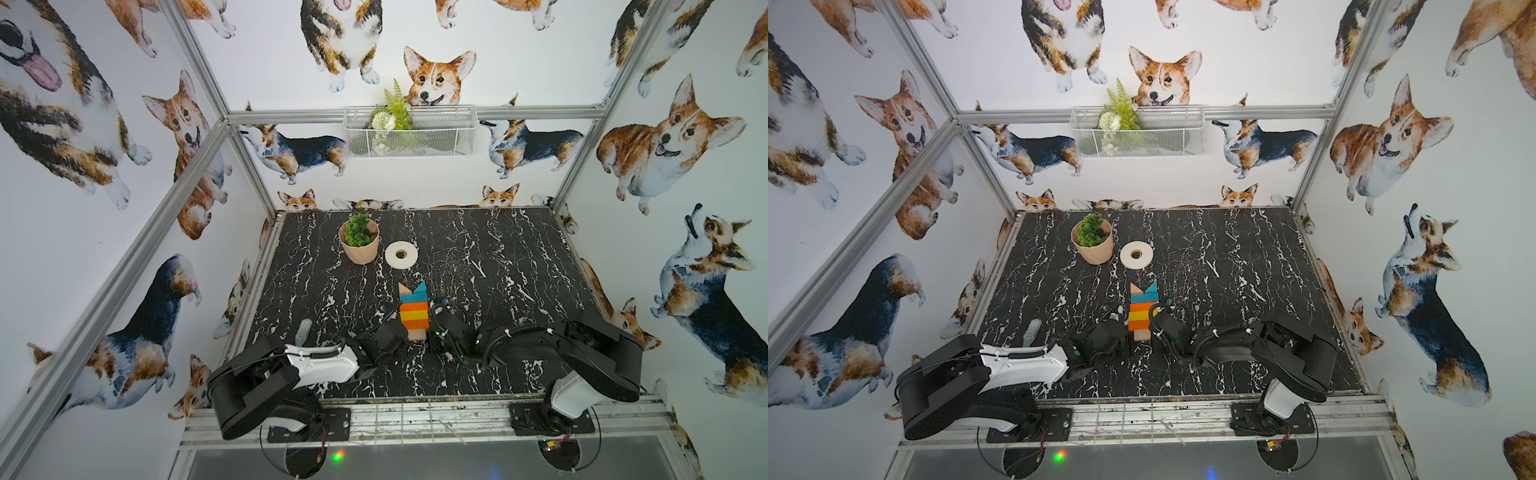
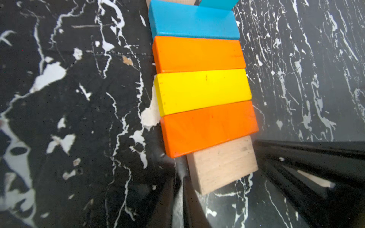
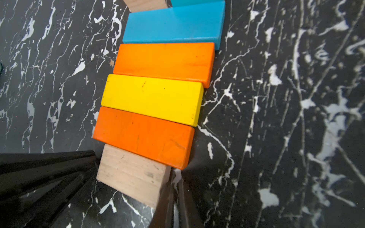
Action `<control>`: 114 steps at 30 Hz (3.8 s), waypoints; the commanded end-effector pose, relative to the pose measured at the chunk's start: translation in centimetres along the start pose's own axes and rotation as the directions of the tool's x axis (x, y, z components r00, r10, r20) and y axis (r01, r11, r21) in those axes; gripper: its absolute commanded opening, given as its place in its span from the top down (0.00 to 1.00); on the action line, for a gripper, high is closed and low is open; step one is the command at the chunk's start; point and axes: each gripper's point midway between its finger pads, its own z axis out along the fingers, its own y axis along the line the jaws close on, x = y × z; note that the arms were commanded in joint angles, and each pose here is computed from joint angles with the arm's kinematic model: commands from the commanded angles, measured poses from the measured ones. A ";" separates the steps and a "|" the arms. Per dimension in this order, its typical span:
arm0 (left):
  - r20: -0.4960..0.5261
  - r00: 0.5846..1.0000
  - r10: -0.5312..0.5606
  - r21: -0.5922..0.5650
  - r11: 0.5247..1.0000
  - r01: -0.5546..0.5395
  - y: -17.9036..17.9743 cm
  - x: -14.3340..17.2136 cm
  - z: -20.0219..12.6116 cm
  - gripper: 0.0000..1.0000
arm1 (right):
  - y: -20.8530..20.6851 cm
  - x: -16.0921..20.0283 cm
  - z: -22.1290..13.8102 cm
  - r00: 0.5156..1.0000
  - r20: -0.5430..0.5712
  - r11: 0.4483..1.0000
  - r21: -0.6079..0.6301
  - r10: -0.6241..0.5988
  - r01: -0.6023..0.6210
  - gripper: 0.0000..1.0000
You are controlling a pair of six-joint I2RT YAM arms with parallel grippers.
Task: Assemble a carrot with building blocks
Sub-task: Assemble the building block at the center of the board.
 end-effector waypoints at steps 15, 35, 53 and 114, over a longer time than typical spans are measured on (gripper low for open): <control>0.023 0.999 0.026 -0.073 0.997 -0.025 4.1 0.6 -4.8 0.76 | -6.9 1.1 -8.8 0.999 -0.035 0.982 0.190 0.019 -0.012 0.54; -0.051 0.999 0.016 0.015 1.000 -0.015 2.6 2.3 -3.2 0.76 | -4.3 2.6 -6.6 0.999 -0.041 0.997 -0.082 -0.018 0.015 0.47; -0.059 0.998 0.003 0.046 0.999 0.000 2.3 2.8 -3.0 0.79 | -0.7 4.3 -3.2 0.988 -0.149 0.990 -0.138 -0.048 0.028 0.60; -0.010 1.000 0.017 0.038 0.999 -0.016 0.9 4.2 -3.4 1.00 | 3.8 5.5 -1.8 0.988 -0.141 0.981 -0.193 -0.056 0.028 1.00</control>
